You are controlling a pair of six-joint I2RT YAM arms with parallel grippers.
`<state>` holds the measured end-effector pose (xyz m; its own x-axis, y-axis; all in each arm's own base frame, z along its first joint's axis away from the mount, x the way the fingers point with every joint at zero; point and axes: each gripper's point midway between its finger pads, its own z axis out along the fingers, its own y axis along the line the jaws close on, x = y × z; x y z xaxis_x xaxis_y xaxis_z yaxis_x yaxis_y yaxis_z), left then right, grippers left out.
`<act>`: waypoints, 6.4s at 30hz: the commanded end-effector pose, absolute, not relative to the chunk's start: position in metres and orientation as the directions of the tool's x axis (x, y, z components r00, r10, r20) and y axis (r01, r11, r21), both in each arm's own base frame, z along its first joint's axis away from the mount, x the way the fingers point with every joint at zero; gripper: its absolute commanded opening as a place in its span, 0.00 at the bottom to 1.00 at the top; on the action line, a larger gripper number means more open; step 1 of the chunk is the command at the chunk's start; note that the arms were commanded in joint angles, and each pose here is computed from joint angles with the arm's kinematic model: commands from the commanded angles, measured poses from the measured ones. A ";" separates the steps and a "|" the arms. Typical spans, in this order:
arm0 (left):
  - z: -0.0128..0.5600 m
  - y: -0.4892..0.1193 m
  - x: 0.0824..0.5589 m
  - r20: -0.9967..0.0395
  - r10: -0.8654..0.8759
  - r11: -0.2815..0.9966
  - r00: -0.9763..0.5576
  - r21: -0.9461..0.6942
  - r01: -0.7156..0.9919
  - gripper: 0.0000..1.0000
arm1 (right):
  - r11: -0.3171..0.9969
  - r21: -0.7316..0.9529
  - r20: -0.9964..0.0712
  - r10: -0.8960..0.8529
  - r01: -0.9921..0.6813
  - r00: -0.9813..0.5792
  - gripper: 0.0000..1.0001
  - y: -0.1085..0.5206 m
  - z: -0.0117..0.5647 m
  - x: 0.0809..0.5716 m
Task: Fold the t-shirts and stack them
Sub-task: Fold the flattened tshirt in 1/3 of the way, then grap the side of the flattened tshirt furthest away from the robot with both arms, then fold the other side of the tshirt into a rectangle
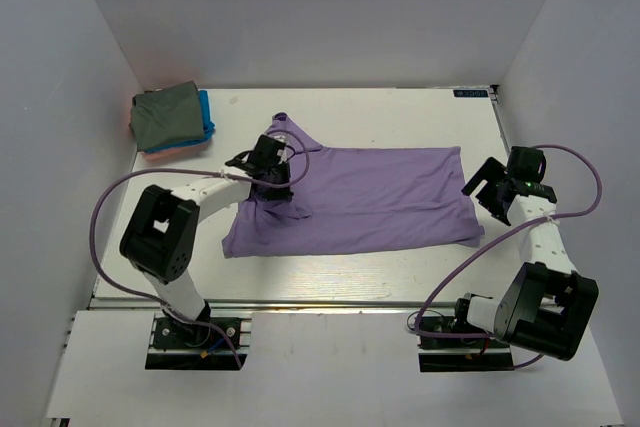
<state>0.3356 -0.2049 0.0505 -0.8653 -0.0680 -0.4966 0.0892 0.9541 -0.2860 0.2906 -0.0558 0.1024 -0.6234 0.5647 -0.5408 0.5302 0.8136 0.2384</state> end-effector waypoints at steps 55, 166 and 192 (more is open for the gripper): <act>0.052 -0.190 0.421 -0.679 0.163 0.962 -0.716 -0.054 0.269 1.00 | 0.872 0.281 -0.555 0.489 0.401 -0.673 0.90 -0.034 0.103 0.298; 0.151 -0.131 0.408 -0.862 -0.194 0.941 -0.467 -0.299 0.160 0.00 | 0.962 0.042 -0.737 0.212 0.270 -0.642 0.00 -0.044 0.104 0.503; 0.049 -0.119 0.245 -0.676 -0.338 0.860 -0.655 -0.504 0.077 0.00 | 0.937 0.070 -0.731 0.281 0.341 -0.622 0.00 -0.045 0.104 0.426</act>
<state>0.2482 -0.1148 0.0424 -0.6596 -0.3228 -0.6788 0.0614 0.8769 -0.4768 0.4258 -0.0371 0.0896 -0.6730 0.2653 -0.6905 0.3062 0.9496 0.0664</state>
